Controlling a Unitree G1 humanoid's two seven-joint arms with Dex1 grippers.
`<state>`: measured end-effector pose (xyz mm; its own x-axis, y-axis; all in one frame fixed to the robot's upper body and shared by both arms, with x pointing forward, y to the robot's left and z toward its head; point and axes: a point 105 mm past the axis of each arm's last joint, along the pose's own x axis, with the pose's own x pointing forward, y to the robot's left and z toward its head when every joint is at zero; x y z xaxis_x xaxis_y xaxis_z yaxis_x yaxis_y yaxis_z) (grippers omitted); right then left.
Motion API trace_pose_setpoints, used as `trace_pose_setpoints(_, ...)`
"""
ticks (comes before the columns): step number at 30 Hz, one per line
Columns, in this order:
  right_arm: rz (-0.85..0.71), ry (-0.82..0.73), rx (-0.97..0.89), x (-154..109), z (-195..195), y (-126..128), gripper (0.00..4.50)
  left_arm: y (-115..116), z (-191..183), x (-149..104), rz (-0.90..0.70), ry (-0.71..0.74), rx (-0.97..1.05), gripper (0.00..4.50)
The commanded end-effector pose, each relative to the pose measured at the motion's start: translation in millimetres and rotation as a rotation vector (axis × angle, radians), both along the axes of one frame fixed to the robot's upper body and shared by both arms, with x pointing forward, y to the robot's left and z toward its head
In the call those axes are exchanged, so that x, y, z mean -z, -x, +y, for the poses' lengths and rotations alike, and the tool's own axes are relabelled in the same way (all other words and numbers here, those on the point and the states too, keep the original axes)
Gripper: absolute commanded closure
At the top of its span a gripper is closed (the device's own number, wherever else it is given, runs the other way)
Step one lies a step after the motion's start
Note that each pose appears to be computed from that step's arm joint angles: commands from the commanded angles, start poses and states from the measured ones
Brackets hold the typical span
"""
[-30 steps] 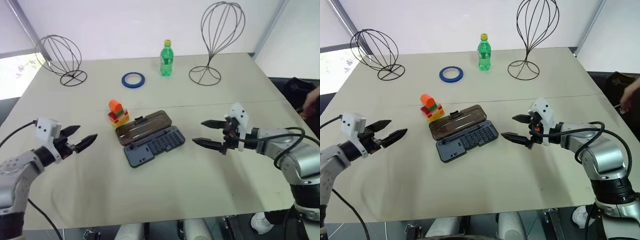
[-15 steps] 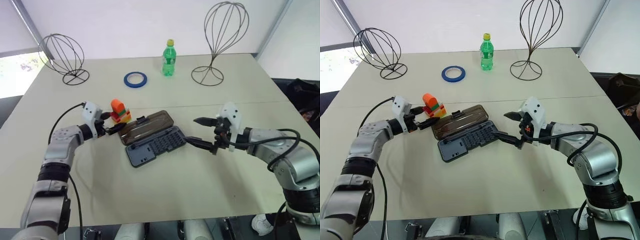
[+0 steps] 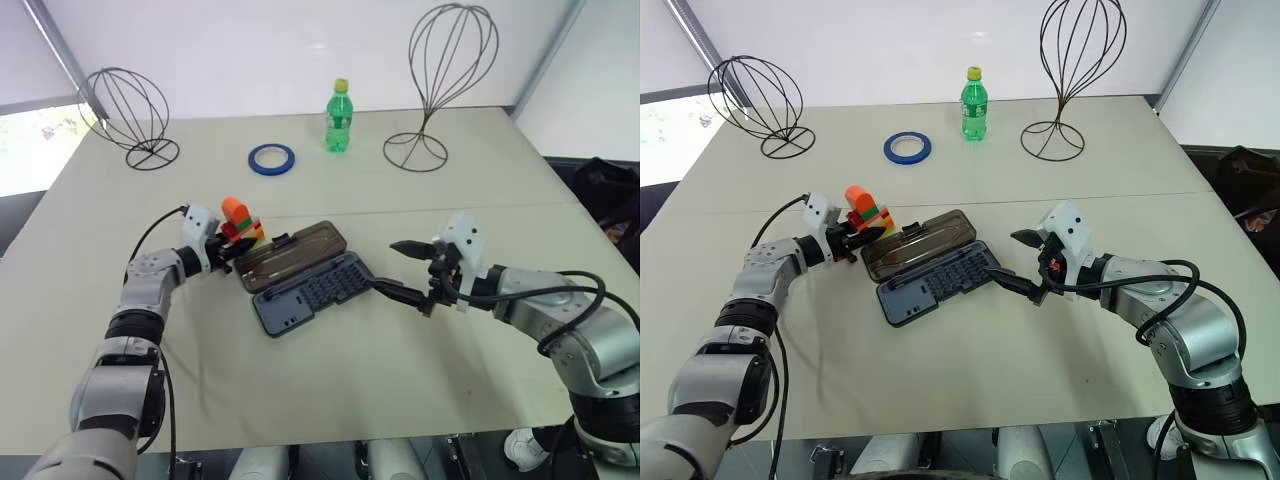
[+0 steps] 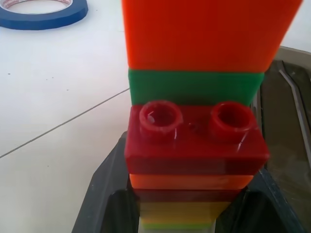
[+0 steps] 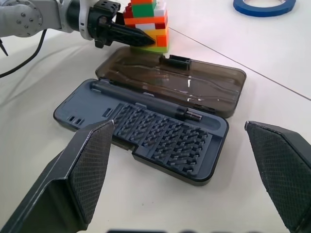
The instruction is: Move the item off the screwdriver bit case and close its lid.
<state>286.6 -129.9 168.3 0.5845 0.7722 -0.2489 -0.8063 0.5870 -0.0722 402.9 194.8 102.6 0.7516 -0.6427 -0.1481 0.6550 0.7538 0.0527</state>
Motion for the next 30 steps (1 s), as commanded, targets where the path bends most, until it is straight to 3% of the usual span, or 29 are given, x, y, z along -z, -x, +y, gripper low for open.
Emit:
trace_pose_setpoints(1, -0.041, -0.010, -0.018, -9, 3, 0, 0.00, -6, 11, -19, -0.082, 0.026, -0.070, 3.13)
trace_pose_setpoints(4, -0.039, -0.010, -0.021, -8, 4, 0, 0.00, -10, 25, -34, -0.140, 0.072, -0.169, 3.13)
trace_pose_setpoints(7, -0.037, -0.013, -0.023, -8, 4, 0, 0.00, -4, 70, -59, -0.272, 0.049, -0.393, 3.13)
trace_pose_setpoints(14, -0.012, -0.020, -0.029, 2, 4, -1, 0.00, 70, 174, -80, -0.382, -0.072, -0.885, 3.13)
trace_pose_setpoints(19, -0.012, -0.031, -0.058, 2, 9, -10, 0.00, 113, 211, -62, -0.336, -0.060, -1.126, 3.13)
trace_pose_setpoints(27, -0.020, -0.023, -0.086, -2, 14, -21, 0.00, 140, 225, -10, -0.212, 0.064, -1.315, 3.13)
trace_pose_setpoints(30, -0.011, -0.016, -0.088, -1, 12, -19, 0.00, 144, 226, 0, -0.199, 0.099, -1.341, 1.75)
